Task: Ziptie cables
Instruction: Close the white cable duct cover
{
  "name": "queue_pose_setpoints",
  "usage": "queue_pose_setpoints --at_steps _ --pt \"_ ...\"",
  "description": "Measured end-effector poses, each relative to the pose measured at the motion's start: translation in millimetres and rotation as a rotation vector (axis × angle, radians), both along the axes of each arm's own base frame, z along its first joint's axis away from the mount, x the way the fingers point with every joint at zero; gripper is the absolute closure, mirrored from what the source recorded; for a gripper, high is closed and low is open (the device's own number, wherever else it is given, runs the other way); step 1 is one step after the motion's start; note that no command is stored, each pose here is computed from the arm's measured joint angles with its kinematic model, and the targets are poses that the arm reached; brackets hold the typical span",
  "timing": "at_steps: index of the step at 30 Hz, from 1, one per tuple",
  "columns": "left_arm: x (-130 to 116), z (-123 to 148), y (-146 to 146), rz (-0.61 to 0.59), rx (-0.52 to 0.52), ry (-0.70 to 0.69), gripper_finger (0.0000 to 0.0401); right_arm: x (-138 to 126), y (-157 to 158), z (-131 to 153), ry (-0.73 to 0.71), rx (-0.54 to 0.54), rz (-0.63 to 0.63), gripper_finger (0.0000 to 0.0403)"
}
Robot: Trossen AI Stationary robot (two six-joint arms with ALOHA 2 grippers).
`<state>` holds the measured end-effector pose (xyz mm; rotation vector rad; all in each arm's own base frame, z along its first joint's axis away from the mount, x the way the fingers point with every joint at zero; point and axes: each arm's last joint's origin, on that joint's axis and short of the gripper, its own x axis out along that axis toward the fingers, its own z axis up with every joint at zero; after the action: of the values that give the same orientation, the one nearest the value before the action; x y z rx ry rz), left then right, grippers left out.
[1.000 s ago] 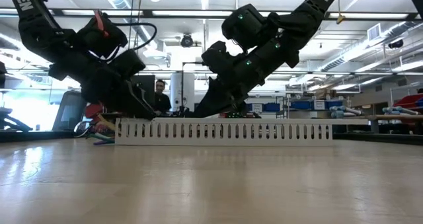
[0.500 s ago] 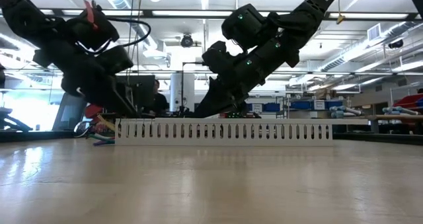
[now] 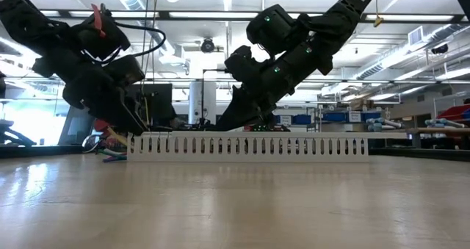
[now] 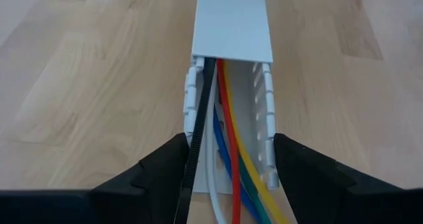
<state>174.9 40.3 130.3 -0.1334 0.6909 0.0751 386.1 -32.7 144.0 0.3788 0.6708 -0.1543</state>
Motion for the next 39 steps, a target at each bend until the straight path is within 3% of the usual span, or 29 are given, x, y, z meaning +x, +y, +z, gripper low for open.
queue_pose_setpoints --at_steps 19,30,39 --pt "13 -14 4 -0.005 0.038 -0.015 0.0169 0 0 0 -0.002 -0.001 -0.001 0.0403" --pt "15 -16 5 0.007 0.048 -0.011 0.0206 0 0 0 -0.005 -0.006 0.002 0.0403" --pt "15 -16 5 0.01 0.054 -0.008 0.0207 -23 4 43 0.044 -0.078 -0.007 0.0403"
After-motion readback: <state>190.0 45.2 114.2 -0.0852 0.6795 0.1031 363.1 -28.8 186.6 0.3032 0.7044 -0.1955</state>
